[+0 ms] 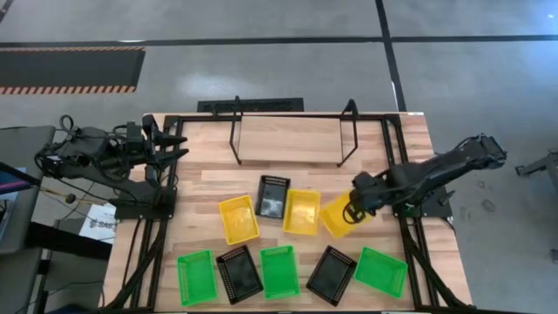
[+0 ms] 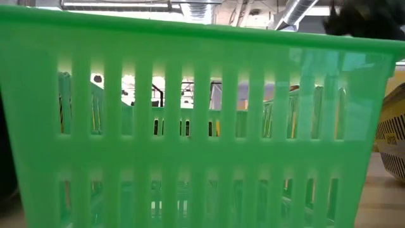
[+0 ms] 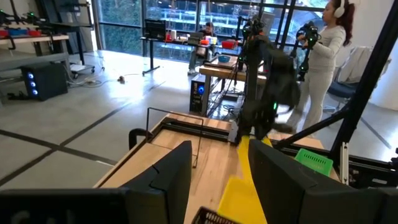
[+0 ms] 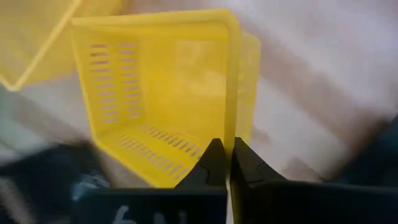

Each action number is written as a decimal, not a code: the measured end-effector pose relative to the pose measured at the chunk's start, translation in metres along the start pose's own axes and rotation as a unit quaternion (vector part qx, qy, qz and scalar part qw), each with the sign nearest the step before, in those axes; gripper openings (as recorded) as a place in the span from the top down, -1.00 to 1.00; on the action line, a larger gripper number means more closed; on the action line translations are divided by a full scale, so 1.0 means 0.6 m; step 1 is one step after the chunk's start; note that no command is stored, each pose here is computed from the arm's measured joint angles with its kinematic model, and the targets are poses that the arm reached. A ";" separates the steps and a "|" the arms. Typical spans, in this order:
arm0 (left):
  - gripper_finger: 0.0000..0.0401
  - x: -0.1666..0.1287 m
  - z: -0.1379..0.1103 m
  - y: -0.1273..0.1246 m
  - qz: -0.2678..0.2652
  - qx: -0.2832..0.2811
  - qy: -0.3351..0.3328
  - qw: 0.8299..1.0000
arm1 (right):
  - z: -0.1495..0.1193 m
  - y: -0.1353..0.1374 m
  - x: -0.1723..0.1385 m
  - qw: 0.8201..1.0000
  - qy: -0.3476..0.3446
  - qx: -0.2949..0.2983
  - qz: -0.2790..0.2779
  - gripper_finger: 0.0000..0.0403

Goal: Stack baskets on shelf by color
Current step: Put the bottom right yellow bin on the shelf

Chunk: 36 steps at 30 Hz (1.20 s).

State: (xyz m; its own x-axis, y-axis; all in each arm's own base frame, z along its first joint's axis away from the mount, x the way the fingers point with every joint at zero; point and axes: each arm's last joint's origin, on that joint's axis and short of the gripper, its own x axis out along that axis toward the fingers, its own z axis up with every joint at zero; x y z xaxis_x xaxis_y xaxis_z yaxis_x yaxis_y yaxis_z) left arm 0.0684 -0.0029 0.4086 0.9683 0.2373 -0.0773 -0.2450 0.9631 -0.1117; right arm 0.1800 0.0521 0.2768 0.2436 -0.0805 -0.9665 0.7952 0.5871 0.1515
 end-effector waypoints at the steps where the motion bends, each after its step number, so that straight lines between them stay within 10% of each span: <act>1: 0.26 0.000 0.000 0.000 0.000 0.000 0.000 1.000 | 0.009 0.006 -0.029 0.999 -0.032 -0.004 0.010 0.99; 11: 0.26 0.000 -0.008 0.001 0.002 0.006 0.022 1.000 | 0.084 -0.001 -0.334 0.916 -0.375 -0.050 0.135 0.99; 20: 0.26 0.000 -0.010 0.000 -0.009 0.001 0.031 0.999 | 0.145 -0.011 -0.465 0.814 -0.529 -0.121 0.206 0.99; 24: 0.26 -0.001 -0.012 0.000 -0.019 0.003 0.038 0.999 | 0.184 0.007 -0.458 0.813 -0.509 -0.180 0.218 0.99; 36: 0.26 -0.001 -0.017 -0.002 -0.045 0.007 0.055 0.997 | 0.366 -0.008 -0.296 0.915 -0.260 -0.245 0.187 0.99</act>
State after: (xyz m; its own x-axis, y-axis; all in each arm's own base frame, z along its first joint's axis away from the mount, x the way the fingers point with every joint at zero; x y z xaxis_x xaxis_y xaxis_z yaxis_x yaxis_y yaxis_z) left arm 0.0675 -0.0056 0.3987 0.9749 0.1356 -0.1768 -0.1563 0.9817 -0.1088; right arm 0.2552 -0.1133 0.4931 0.7798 -0.0978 -0.6183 0.2892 0.9323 0.2172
